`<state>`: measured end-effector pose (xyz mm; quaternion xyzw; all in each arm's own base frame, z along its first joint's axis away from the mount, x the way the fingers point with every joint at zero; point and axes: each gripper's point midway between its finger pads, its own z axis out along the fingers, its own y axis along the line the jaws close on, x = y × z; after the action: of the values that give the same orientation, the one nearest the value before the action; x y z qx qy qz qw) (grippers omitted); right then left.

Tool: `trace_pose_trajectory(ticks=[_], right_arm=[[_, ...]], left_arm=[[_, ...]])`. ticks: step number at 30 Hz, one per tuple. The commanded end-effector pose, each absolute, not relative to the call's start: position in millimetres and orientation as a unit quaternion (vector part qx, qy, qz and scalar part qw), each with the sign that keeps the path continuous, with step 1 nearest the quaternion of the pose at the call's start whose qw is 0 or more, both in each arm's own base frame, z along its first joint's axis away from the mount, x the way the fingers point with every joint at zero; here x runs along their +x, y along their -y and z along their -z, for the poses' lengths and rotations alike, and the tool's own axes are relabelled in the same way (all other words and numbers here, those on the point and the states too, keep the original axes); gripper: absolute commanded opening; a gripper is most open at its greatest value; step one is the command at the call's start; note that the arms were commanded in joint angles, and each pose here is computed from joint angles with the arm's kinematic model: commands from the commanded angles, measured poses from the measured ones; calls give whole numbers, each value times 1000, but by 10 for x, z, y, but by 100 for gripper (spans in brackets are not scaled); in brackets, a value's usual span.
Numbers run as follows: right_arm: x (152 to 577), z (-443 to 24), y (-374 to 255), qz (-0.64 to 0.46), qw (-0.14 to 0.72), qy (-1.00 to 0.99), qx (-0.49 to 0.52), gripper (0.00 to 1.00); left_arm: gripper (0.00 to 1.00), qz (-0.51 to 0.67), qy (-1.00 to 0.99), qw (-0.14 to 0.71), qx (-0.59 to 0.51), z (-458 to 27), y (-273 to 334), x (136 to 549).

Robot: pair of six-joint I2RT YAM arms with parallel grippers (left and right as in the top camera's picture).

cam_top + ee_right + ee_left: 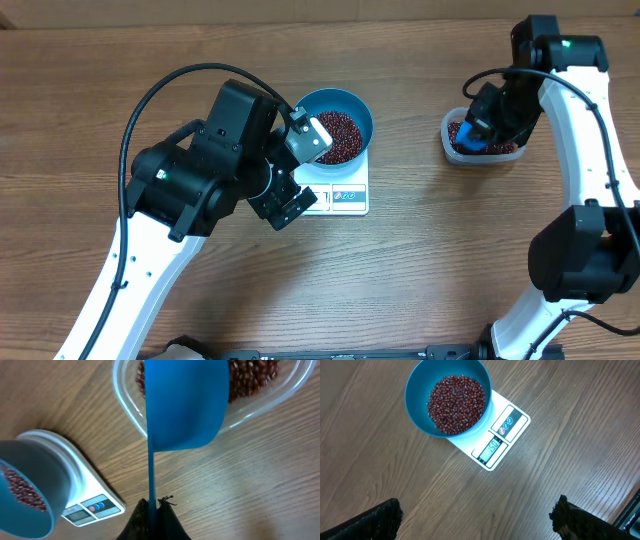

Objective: Scoop item into bowl and weigh 150g on scale
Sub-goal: 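Carry the blue cup over the clear bean container and lower it in, then open the right gripper to release the blue cup into the container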

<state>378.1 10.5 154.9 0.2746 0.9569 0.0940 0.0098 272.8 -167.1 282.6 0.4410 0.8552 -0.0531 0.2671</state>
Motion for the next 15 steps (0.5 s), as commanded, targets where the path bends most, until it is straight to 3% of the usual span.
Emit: trace_pose_trajectory(ticks=[1,13,15], right_arm=[[3726,-1543,-64,-87,14,-956,281,4],[3801,-1522,-51,-90,28,-955,281,4],[3800,-1521,-38,-90,28,-955,283,14]], left_arm=[[100,51,-853,280,438,-2915,1657,2743],[100,51,-853,280,438,-2915,1657,2743],[100,51,-853,280,438,-2915,1657,2743]])
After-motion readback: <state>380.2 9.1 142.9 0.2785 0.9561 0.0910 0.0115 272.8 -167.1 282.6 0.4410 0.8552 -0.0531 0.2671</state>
